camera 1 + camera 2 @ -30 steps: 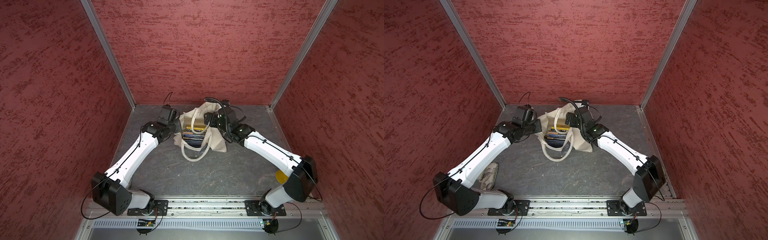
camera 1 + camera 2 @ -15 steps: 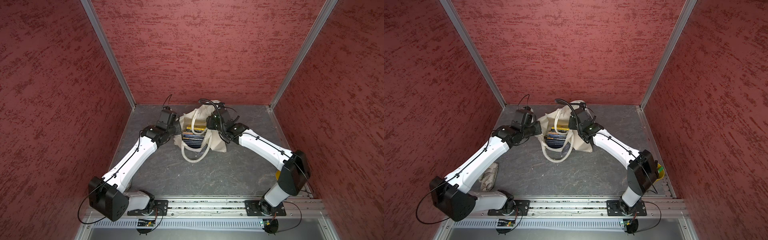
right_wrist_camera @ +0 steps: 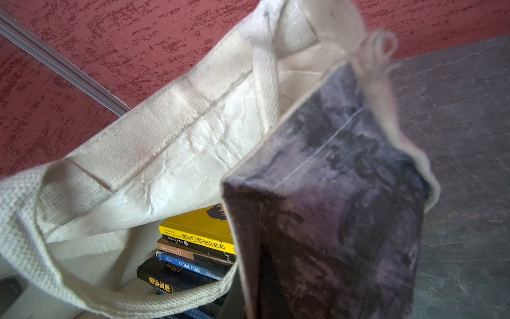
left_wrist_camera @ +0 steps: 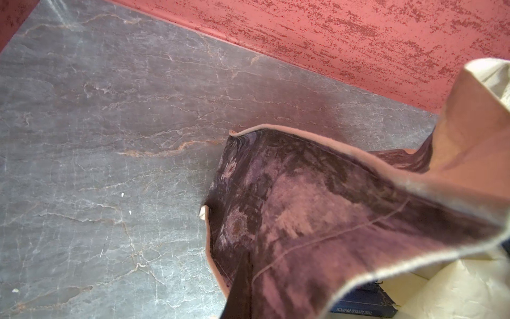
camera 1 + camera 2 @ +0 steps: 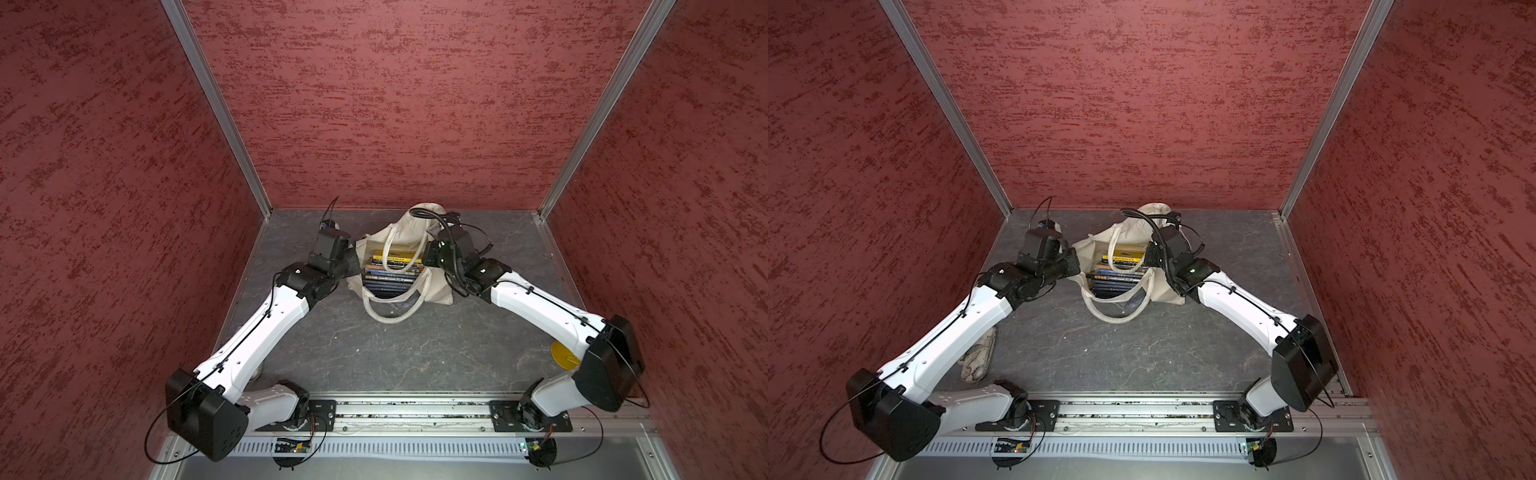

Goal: Take out the books from the canvas bag
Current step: Adjust the canvas bag at the center of the board.

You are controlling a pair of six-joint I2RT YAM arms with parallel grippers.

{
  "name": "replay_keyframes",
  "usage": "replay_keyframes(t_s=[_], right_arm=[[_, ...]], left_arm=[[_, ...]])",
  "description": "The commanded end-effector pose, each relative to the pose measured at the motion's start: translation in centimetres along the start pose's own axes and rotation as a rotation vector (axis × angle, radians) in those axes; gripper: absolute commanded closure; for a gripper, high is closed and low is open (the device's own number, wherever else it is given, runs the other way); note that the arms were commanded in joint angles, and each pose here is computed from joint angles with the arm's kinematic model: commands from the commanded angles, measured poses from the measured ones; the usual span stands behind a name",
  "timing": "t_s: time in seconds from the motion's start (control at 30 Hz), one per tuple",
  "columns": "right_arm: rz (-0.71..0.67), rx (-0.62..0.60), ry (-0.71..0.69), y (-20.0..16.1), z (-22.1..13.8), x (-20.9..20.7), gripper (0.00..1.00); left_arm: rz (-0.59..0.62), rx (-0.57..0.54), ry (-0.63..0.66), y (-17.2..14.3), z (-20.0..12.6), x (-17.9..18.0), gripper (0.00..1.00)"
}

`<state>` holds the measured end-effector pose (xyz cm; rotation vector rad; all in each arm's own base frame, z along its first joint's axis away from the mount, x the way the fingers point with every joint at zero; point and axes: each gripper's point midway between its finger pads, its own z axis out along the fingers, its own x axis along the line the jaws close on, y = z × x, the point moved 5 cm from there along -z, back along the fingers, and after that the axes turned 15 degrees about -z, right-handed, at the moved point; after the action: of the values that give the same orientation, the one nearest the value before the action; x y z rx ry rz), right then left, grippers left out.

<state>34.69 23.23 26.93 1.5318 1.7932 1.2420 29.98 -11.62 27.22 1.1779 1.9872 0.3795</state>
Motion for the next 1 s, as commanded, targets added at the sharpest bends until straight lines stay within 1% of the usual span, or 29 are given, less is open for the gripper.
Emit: replay_keyframes(t_s=[0.0, 0.17, 0.37, 0.43, 0.53, 0.67, 0.8, 0.87, 0.97], right_arm=[[0.033, -0.029, 0.021, 0.0, -1.9, -0.6, 1.0], [0.061, -0.023, 0.075, -2.0, -3.4, -1.1, 1.0], [0.1, -0.015, 0.102, -5.1, -5.6, -2.2, 1.0], [0.114, -0.002, 0.115, -6.8, -6.0, -2.6, 1.0], [0.125, 0.061, 0.136, -9.8, -5.9, -2.6, 1.0], [0.151, 0.094, 0.111, -13.4, -5.7, -3.3, 1.0], [0.194, 0.136, 0.113, -16.9, -4.9, -3.7, 1.0], [0.205, 0.149, 0.103, -17.9, -4.2, -3.8, 1.0], [0.205, 0.135, 0.072, -18.3, -3.0, -4.0, 1.0]], left_arm=[[-0.032, 0.029, 0.074, -1.6, -0.2, 2.1, 1.0], [-0.05, 0.021, 0.061, -3.1, -0.8, 2.6, 1.0], [-0.056, 0.024, 0.055, -5.8, -1.7, 3.2, 1.0], [-0.059, 0.03, 0.049, -7.1, -1.8, 3.5, 1.0], [-0.063, 0.052, 0.043, -9.1, -1.8, 4.1, 1.0], [-0.057, 0.062, 0.057, -11.1, -1.3, 5.0, 1.0], [-0.072, 0.09, 0.056, -13.3, 0.1, 5.8, 1.0], [-0.074, 0.093, 0.044, -13.9, 0.9, 5.7, 1.0], [-0.054, 0.066, 0.035, -13.8, 2.1, 4.9, 1.0]])
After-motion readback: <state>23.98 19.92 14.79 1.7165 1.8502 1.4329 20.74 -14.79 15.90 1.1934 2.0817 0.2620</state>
